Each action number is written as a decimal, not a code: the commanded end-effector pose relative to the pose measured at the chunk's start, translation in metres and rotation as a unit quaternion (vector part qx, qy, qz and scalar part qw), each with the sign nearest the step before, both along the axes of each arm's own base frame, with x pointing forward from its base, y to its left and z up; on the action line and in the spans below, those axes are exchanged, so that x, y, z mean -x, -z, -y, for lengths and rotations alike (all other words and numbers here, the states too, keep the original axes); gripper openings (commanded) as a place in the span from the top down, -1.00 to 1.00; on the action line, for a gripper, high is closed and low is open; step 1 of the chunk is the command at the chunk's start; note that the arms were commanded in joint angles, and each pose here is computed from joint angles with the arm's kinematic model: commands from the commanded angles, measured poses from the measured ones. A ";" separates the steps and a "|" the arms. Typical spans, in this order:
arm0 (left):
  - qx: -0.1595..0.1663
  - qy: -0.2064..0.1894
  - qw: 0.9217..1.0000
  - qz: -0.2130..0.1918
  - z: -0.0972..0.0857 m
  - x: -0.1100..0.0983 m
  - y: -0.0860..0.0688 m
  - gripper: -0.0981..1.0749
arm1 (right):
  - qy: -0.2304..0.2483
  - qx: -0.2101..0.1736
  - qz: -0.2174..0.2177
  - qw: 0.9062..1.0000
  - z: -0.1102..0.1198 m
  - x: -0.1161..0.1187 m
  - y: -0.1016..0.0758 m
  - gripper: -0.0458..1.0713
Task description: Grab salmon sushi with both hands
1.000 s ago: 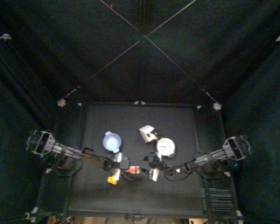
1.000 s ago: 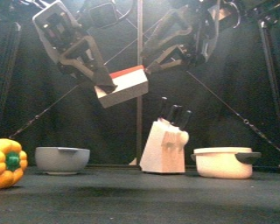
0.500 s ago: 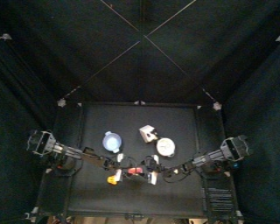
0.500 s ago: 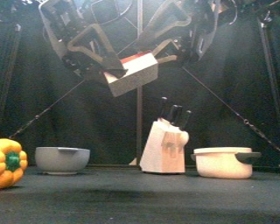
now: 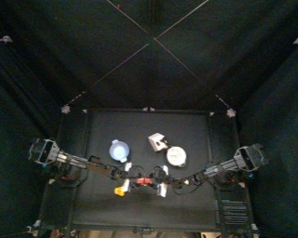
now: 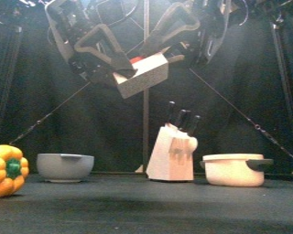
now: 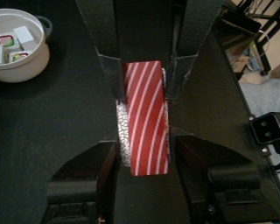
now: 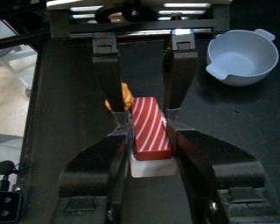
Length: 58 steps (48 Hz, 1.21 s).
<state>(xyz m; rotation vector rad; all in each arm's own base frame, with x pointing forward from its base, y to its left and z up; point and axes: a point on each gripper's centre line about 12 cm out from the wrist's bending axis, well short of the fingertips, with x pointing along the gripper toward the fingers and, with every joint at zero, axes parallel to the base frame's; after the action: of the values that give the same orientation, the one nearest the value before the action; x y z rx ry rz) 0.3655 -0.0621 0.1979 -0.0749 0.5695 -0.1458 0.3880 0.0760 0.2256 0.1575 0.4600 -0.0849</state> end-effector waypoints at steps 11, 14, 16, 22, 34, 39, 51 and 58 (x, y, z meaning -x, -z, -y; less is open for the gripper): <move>0.002 -0.002 1.000 0.015 -0.003 -0.004 -0.008 0.30 | 0.010 -0.027 0.006 1.000 0.005 -0.003 -0.009 -0.31; 0.002 -0.004 1.000 0.013 -0.004 -0.003 -0.007 0.30 | 0.013 -0.032 0.005 0.999 0.007 -0.003 -0.009 -0.31; 0.002 -0.004 1.000 0.014 -0.005 -0.003 -0.007 0.30 | 0.015 -0.034 0.003 0.999 0.007 -0.003 -0.008 -0.31; 0.001 -0.005 1.000 0.013 -0.005 -0.003 -0.007 0.30 | 0.017 -0.036 0.003 0.999 0.008 -0.003 -0.008 -0.31; 0.002 -0.006 1.000 0.015 -0.006 -0.001 -0.008 0.30 | 0.017 -0.036 0.003 0.999 0.008 -0.003 -0.008 -0.31; 0.002 -0.006 1.000 0.016 -0.007 -0.001 -0.009 0.30 | 0.017 -0.037 0.004 0.999 0.008 -0.003 -0.009 -0.31; 0.003 -0.008 1.000 0.020 -0.009 -0.001 -0.010 0.30 | 0.018 -0.037 0.003 0.999 0.008 -0.003 -0.008 -0.31; 0.006 -0.007 1.000 0.025 -0.009 -0.001 -0.011 0.30 | 0.017 -0.036 0.003 0.999 0.008 -0.003 -0.008 -0.30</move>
<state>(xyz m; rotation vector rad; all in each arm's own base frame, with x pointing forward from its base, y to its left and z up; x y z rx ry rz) 0.3640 -0.0546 0.1956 -0.0834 0.5660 -0.1315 0.3895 0.0677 0.2223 0.2291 0.4830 -0.1073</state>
